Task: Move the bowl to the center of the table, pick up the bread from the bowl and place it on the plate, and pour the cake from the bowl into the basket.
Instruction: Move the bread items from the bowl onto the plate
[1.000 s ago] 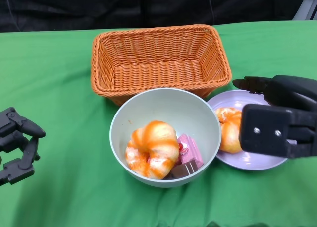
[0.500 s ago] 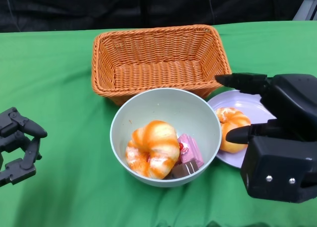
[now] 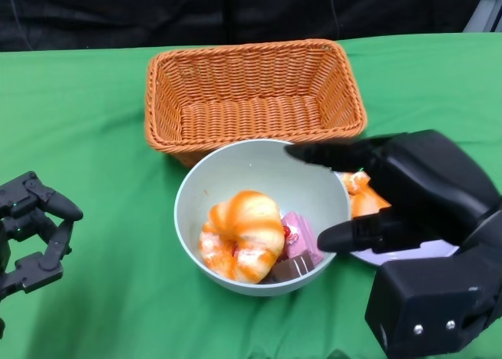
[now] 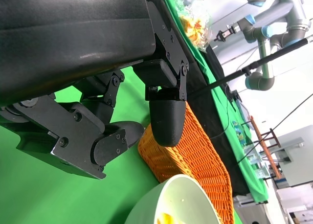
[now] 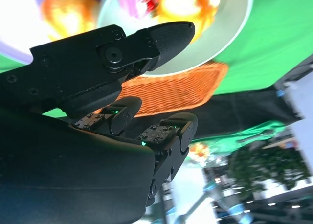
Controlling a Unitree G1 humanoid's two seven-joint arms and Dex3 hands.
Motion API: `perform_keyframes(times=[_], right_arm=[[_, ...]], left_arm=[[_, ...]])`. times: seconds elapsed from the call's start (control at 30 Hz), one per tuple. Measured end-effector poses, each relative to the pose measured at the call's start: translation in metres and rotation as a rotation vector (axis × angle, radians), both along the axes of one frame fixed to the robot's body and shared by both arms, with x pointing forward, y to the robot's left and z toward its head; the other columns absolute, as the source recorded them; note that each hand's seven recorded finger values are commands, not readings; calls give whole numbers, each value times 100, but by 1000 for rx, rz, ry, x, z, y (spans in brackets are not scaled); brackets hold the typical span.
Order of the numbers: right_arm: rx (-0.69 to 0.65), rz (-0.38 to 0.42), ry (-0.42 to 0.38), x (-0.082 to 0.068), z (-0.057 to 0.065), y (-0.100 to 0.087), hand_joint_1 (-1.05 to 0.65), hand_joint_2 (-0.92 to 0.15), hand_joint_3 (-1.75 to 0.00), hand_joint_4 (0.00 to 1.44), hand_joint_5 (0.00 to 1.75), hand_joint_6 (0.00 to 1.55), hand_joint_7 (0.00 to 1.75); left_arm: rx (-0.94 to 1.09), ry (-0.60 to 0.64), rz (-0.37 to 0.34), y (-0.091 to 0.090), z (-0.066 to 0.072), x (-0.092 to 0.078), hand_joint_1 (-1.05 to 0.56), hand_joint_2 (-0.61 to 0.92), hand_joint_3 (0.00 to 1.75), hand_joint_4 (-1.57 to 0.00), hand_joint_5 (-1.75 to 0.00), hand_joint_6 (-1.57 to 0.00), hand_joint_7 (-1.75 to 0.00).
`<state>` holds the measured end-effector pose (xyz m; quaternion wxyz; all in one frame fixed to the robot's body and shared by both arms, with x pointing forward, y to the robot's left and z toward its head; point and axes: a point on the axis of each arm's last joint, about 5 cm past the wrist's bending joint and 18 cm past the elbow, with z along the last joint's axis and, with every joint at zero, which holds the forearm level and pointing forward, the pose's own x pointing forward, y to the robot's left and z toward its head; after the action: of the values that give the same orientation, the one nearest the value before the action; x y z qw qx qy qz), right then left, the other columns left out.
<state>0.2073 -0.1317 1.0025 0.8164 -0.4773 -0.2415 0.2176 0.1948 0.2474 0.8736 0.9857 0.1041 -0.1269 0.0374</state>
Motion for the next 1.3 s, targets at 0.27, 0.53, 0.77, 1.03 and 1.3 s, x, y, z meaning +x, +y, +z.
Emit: perform_keyframes(times=[0.27,0.53,0.77,1.03,1.3], right_arm=[[-32,116,-31,13,-9,12,-70,-91,0,65,1,54,0],[-72,211,-30,30,-21,29,-68,-89,0,60,0,52,0],[-128,259,-77,41,-32,38,-68,-88,0,50,0,52,0],[-208,317,-162,56,-47,50,-70,-86,0,42,0,55,1],[-265,375,-235,68,-59,54,-72,-85,0,36,0,58,1]], left_arm=[[0,-1,5,0,-1,-2,-5,68,87,-73,-164,-72,-131],[6,-10,1,0,-1,-2,-5,69,86,-73,-166,-73,-130],[10,-15,0,0,-1,-2,-4,70,83,-73,-167,-73,-130],[37,-20,0,-3,1,-2,-6,67,89,-77,-164,-74,-132],[23,-35,-6,-6,1,-1,-2,61,103,-79,-169,-75,-133]])
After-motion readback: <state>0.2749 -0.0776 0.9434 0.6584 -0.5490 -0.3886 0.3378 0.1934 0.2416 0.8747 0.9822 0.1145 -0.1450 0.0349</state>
